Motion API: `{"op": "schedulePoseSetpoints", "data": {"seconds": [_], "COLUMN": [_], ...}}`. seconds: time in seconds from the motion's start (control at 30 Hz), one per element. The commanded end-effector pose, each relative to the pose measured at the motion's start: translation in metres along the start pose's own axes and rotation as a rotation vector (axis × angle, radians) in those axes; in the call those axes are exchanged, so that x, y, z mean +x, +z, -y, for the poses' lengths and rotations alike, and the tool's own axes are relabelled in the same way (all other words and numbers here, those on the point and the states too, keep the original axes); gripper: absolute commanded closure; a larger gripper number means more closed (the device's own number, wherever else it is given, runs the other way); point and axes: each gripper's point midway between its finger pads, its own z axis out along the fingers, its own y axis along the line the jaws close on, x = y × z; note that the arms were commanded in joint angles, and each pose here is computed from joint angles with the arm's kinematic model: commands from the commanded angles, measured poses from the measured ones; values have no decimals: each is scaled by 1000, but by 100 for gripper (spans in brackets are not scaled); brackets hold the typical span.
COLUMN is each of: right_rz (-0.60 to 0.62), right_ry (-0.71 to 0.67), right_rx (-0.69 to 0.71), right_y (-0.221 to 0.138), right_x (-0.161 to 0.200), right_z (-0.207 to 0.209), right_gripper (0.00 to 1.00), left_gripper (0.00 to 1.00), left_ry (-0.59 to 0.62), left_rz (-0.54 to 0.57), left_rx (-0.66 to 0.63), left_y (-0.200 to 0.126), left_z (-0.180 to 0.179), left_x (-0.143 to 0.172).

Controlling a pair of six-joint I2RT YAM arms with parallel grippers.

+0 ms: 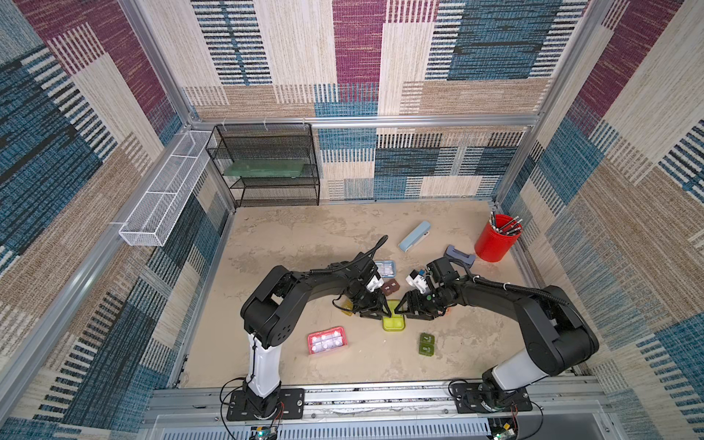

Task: Close pillboxes
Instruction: Adjust the pillbox at the center of the board.

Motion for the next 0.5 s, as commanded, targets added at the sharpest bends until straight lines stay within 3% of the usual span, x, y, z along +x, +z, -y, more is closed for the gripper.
{"op": "schedulePoseSetpoints", "data": {"seconds": [0.0,0.47], "right_rz": [-5,-14], "right_ry": [-16,-15], "right_rx": [-18,-17], "right_y": [1,1], "right_x": [1,3], "right_z": [-3,0], "right_gripper": [35,38], "left_gripper": [56,61], "left_ry": [-67,-90], "left_rz": [11,0], "left_rx": [-176,-209], "left_y": [6,11], "left_z": [-41,-51], "left_x": [5,10]}}
